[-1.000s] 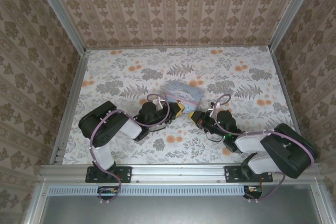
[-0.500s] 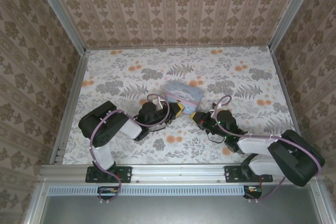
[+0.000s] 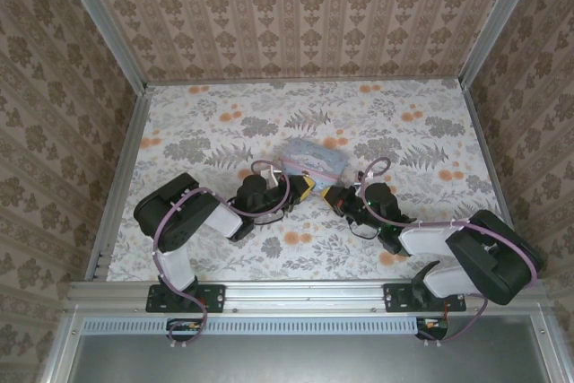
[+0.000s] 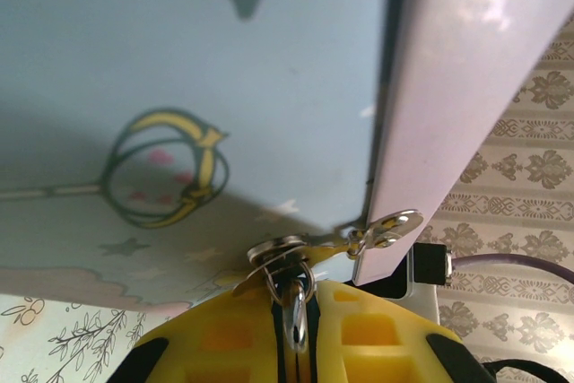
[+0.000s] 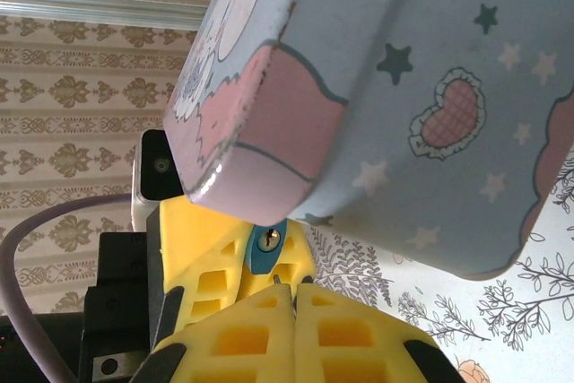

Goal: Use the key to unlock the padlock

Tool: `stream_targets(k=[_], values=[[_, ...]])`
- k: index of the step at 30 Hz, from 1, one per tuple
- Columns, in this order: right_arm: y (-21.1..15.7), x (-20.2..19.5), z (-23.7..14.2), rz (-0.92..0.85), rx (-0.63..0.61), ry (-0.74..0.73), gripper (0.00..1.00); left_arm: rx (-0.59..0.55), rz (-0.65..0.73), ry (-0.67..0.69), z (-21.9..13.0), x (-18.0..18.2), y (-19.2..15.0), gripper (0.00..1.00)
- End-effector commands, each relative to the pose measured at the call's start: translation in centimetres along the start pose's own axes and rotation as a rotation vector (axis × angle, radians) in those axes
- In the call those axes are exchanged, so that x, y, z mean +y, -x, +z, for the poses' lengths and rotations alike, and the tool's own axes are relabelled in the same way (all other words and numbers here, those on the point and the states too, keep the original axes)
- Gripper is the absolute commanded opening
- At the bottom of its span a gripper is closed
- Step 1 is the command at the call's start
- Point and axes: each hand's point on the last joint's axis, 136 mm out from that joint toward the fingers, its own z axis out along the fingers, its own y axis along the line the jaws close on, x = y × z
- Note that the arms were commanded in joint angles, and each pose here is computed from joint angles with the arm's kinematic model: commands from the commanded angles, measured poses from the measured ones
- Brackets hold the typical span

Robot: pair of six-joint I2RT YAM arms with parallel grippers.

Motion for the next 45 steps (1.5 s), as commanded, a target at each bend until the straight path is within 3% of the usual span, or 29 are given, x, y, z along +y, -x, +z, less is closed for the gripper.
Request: stream_targets(k=[1, 9, 21, 45], values=[[0.4, 1.2, 0.5, 0.006, -0.015, 0.031, 0.00, 0.016, 0.037, -0.085, -0.4, -2.7, -0.6, 0.00], [0.7, 1.9, 0.9, 0.001, -0.020, 0.046, 0.00, 0.019, 0.038, -0.082, -0.6, -2.6, -0.7, 0.00], [0.5, 0.0, 1.3, 0.018, -0.017, -0.009, 0.00, 0.015, 0.042, -0.087, -0.7, -2.8, -0.7, 0.00], [1.4, 1.5, 0.7, 0.000, -0.036, 0.001, 0.00, 0.018, 0.055, -0.065, -0.8, -1.9, -1.0, 0.00]])
